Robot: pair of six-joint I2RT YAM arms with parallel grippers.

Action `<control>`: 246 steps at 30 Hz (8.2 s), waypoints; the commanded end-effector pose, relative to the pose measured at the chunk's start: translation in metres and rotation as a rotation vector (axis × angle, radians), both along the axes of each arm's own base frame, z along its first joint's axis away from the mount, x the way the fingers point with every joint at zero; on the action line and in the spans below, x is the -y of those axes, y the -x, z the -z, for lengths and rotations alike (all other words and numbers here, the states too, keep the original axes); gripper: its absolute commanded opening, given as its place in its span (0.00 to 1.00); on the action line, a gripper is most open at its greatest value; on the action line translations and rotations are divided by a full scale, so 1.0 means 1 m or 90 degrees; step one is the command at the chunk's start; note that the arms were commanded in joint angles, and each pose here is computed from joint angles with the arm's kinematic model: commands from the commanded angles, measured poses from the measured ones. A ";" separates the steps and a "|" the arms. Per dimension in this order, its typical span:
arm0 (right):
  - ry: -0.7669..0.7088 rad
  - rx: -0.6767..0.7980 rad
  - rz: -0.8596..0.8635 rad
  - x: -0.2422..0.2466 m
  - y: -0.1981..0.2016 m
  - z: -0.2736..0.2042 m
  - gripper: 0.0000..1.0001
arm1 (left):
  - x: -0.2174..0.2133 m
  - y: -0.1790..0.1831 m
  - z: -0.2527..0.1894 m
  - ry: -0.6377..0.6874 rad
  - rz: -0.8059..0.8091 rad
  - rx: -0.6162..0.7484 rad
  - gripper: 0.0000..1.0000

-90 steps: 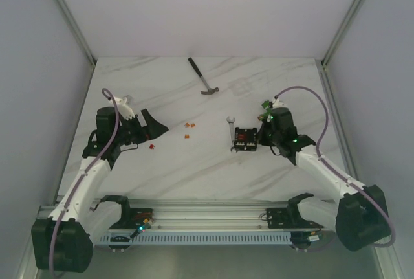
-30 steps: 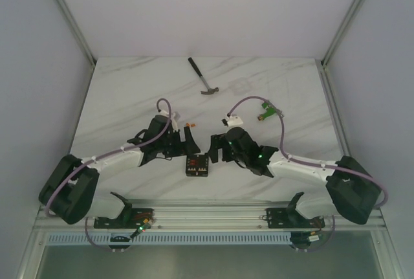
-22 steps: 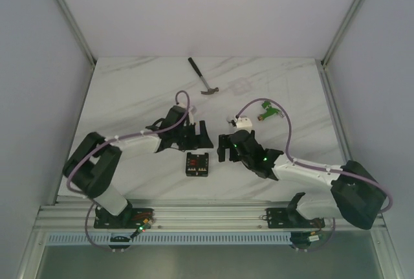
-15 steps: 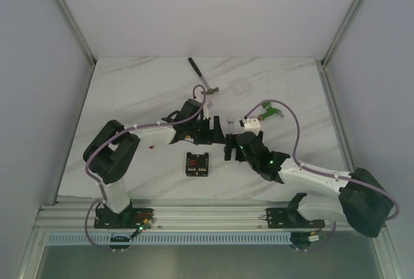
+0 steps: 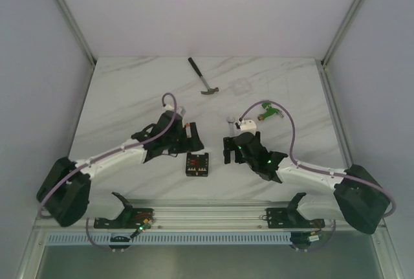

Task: Snap on the fuse box
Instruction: Adjust the fuse box base at the center of the board, then pick up the fuse from the center of the board.

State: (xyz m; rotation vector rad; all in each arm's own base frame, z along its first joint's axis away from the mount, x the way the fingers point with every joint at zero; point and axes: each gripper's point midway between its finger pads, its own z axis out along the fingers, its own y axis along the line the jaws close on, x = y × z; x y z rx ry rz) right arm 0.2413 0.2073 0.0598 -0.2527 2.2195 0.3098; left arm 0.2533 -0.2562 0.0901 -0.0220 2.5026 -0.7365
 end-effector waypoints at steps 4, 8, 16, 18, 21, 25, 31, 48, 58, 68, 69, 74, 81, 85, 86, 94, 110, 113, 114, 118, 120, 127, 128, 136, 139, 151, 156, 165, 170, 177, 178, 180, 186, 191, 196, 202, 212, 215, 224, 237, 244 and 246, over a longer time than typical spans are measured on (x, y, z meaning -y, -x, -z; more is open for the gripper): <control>-0.013 -0.043 -0.120 -0.029 0.016 0.011 0.96 | -0.041 0.049 0.027 -0.022 -0.076 -0.088 0.88; -0.019 -0.071 -0.148 -0.036 0.027 0.022 0.93 | -0.026 0.040 0.024 0.008 -0.058 -0.080 0.87; -0.025 -0.061 -0.103 -0.022 0.028 0.022 0.93 | 0.011 0.022 0.044 0.033 -0.003 -0.114 0.75; -0.020 -0.055 -0.087 -0.018 0.026 0.021 0.93 | 0.021 0.014 0.042 0.038 0.014 -0.110 0.74; -0.014 -0.047 -0.062 -0.012 0.023 0.020 0.94 | 0.041 0.000 0.041 0.043 0.052 -0.107 0.70; -0.010 -0.040 -0.027 -0.002 0.021 0.020 0.94 | 0.073 -0.014 0.041 0.063 0.106 -0.115 0.67; -0.013 -0.020 -0.006 0.006 0.019 0.014 0.95 | 0.082 -0.026 0.039 0.051 0.110 -0.091 0.71; 0.031 0.020 -0.032 0.001 0.004 0.011 0.98 | -0.120 -0.007 0.037 -0.295 -0.406 -0.078 0.93; 0.057 0.032 -0.037 0.009 0.004 0.018 0.99 | -0.181 -0.006 0.051 -0.322 -0.598 -0.098 0.83; 0.064 0.032 -0.036 0.011 0.004 0.020 0.99 | -0.201 -0.019 0.061 -0.372 -0.617 -0.120 0.71; 0.064 0.032 -0.036 0.011 0.004 0.020 0.99 | -0.201 -0.021 0.062 -0.375 -0.615 -0.122 0.71; 0.065 0.031 -0.036 0.011 0.004 0.020 0.99 | -0.203 -0.024 0.066 -0.384 -0.617 -0.133 0.67; 0.065 0.032 -0.035 0.011 0.004 0.020 0.99 | -0.199 -0.024 0.080 -0.388 -0.604 -0.170 0.60; 0.064 0.033 -0.034 0.011 0.003 0.019 0.99 | -0.194 -0.020 0.087 -0.376 -0.596 -0.195 0.53; 0.064 0.034 -0.033 0.011 0.003 0.019 0.99 | -0.194 -0.019 0.088 -0.375 -0.594 -0.201 0.52; 0.062 0.034 -0.033 0.011 0.003 0.018 0.99 | -0.186 -0.003 0.093 -0.343 -0.581 -0.236 0.50; 0.062 0.032 -0.034 0.011 0.004 0.018 0.99 | -0.195 0.008 0.104 -0.327 -0.590 -0.247 0.45; 0.061 0.032 -0.034 0.011 0.004 0.018 0.99 | -0.196 0.008 0.106 -0.335 -0.587 -0.250 0.44; 0.061 0.032 -0.034 0.011 0.004 0.018 0.99 | -0.197 0.008 0.107 -0.337 -0.585 -0.251 0.43; 0.061 0.030 -0.035 0.010 0.004 0.019 0.99 | -0.196 0.007 0.108 -0.343 -0.575 -0.251 0.41; 0.061 0.030 -0.035 0.010 0.004 0.019 0.99 | -0.196 0.006 0.107 -0.342 -0.574 -0.250 0.41; 0.061 0.030 -0.037 0.010 0.004 0.019 0.99 | -0.198 0.005 0.110 -0.350 -0.577 -0.251 0.44; 0.061 0.030 -0.036 0.010 0.004 0.019 0.99 | -0.198 0.006 0.111 -0.352 -0.576 -0.253 0.44; 0.061 0.029 -0.037 0.010 0.004 0.019 0.99 | -0.204 0.006 0.114 -0.371 -0.578 -0.252 0.42; 0.060 0.029 -0.038 0.009 0.005 0.019 0.99 | -0.200 0.006 0.116 -0.370 -0.558 -0.260 0.38; 0.057 0.031 -0.033 0.010 0.004 0.019 0.99 | -0.138 -0.009 0.098 -0.327 -0.428 -0.222 0.33; 0.055 0.032 -0.026 0.011 0.004 0.018 0.99 | -0.101 -0.027 0.083 -0.301 -0.369 -0.188 0.32; 0.019 0.049 -0.010 0.014 -0.003 0.009 0.99 | -0.040 -0.053 0.065 -0.270 -0.257 -0.126 0.32; -0.006 0.049 -0.001 0.018 -0.009 0.003 0.99 | -0.011 -0.067 0.056 -0.258 -0.202 -0.089 0.32; -0.064 0.046 -0.013 0.010 -0.017 -0.007 0.99 | 0.027 -0.079 0.047 -0.210 -0.127 -0.057 0.33; -0.074 0.046 -0.014 0.009 -0.018 -0.009 0.99 | 0.030 -0.080 0.047 -0.207 -0.122 -0.052 0.33; -0.104 0.046 -0.022 0.003 -0.021 -0.011 0.98 | 0.036 -0.081 0.047 -0.192 -0.111 -0.051 0.34; -0.216 0.053 -0.055 -0.023 -0.027 -0.022 0.94 | 0.055 -0.081 0.035 -0.121 -0.104 -0.057 0.34; -0.295 0.067 -0.074 -0.045 -0.035 -0.032 0.90 | 0.065 -0.081 0.019 -0.063 -0.125 -0.061 0.33; -0.344 0.085 -0.081 -0.056 -0.040 -0.035 0.80 | 0.072 -0.080 0.006 -0.019 -0.139 -0.063 0.33; -0.388 0.130 -0.061 -0.054 -0.047 -0.035 0.63 | 0.077 -0.076 -0.008 0.008 -0.143 -0.053 0.33; -0.423 0.169 -0.067 -0.059 -0.053 -0.043 0.47 | 0.085 -0.072 -0.015 0.026 -0.136 -0.050 0.33; -0.423 0.175 -0.054 -0.056 -0.055 -0.043 0.46 | 0.086 -0.071 -0.015 0.027 -0.135 -0.049 0.33; -0.424 0.191 -0.020 -0.050 -0.063 -0.046 0.39 | 0.090 -0.068 -0.017 0.033 -0.126 -0.052 0.33; -0.429 0.193 -0.024 -0.054 -0.065 -0.046 0.21 | 0.095 -0.061 -0.025 0.048 -0.122 -0.049 0.33; -0.428 0.198 -0.041 -0.056 -0.063 -0.049 0.00 | 0.096 -0.059 -0.026 0.051 -0.118 -0.049 0.35; -0.424 0.199 -0.048 -0.056 -0.062 -0.049 0.00 | 0.095 -0.059 -0.026 0.048 -0.116 -0.045 0.38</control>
